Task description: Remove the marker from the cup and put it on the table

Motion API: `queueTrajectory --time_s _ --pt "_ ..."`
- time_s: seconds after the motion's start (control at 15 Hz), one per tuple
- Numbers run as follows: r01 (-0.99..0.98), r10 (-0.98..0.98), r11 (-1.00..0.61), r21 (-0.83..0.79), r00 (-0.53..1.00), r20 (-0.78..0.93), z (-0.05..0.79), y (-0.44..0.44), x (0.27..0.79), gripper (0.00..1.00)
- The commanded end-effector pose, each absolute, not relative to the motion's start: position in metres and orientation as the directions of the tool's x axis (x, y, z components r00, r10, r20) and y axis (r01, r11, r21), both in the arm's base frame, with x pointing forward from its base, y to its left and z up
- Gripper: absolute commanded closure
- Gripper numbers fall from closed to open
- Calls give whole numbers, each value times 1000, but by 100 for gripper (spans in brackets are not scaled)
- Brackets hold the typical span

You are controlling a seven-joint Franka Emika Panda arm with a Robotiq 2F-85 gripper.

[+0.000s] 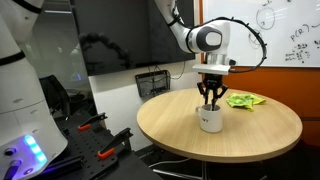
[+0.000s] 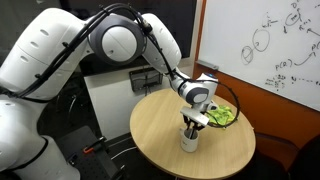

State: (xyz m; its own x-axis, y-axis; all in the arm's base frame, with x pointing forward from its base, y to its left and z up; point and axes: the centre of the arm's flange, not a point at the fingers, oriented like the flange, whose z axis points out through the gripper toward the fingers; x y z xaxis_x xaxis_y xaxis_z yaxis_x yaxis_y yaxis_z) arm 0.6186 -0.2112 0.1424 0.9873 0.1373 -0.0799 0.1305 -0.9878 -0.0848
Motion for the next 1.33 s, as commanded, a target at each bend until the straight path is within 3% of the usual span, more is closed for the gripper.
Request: queueTrajectory --time_s 0.0,0.2,0.33,0.47,0.67,0.8,0.87,1.07,1.2,1.27 --pt "100 109 -988 -114 991 -77 139 -211 622 62" --pt "82 92 -990 -117 993 -79 134 -216 620 54" --pt "68 78 -990 -124 994 -79 131 -221 618 54" --pt "58 69 -991 -121 994 -82 127 -224 616 58" --pt "50 59 -992 -118 995 -81 123 -225 617 73" --pt "44 53 -993 -112 995 -79 121 -222 620 65" --pt "41 50 -993 -107 996 -78 120 -220 621 52" --pt "17 25 -995 -96 997 -78 118 -219 625 35" --pt "10 18 -995 -96 997 -79 117 -219 627 33" --pt "5 12 -995 -95 997 -80 116 -219 627 39"
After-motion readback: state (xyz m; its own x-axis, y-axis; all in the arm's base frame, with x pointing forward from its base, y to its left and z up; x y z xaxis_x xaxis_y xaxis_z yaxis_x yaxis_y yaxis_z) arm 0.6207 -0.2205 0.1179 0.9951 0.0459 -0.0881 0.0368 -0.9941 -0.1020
